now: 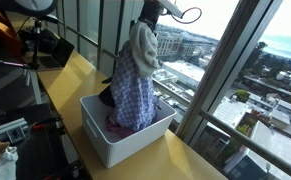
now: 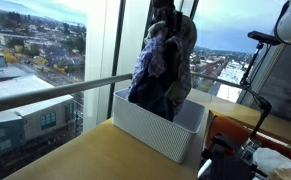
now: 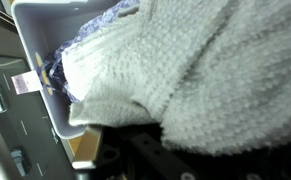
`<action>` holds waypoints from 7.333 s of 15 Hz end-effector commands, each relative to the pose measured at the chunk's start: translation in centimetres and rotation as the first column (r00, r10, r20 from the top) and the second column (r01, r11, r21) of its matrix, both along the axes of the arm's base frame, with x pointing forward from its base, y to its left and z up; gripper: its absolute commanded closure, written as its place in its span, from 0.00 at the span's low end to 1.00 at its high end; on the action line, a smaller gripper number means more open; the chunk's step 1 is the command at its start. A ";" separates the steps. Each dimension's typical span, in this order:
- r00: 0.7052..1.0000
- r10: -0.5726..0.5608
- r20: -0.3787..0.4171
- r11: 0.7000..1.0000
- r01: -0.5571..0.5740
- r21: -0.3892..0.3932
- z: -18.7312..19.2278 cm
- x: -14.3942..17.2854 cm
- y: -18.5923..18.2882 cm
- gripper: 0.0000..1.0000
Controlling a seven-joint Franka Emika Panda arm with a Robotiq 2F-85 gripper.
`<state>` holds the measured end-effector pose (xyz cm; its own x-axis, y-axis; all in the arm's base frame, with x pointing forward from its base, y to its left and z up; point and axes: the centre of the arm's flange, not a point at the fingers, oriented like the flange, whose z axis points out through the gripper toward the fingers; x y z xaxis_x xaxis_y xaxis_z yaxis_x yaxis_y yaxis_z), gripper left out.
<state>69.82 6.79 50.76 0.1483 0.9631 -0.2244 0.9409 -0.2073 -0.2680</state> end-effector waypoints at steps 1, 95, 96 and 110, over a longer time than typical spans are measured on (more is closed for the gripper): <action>0.998 0.018 -0.062 0.998 -0.014 0.063 -5.7 -5.7 -0.6 1.00; 0.947 -0.006 -0.322 0.995 -0.026 -0.095 -21.6 2.0 -7.2 0.98; 0.949 -0.017 -0.316 0.995 -0.016 -0.103 -21.2 2.0 -7.8 0.98; 0.953 0.043 -0.300 0.995 -0.068 -0.074 -21.2 4.9 -3.2 0.40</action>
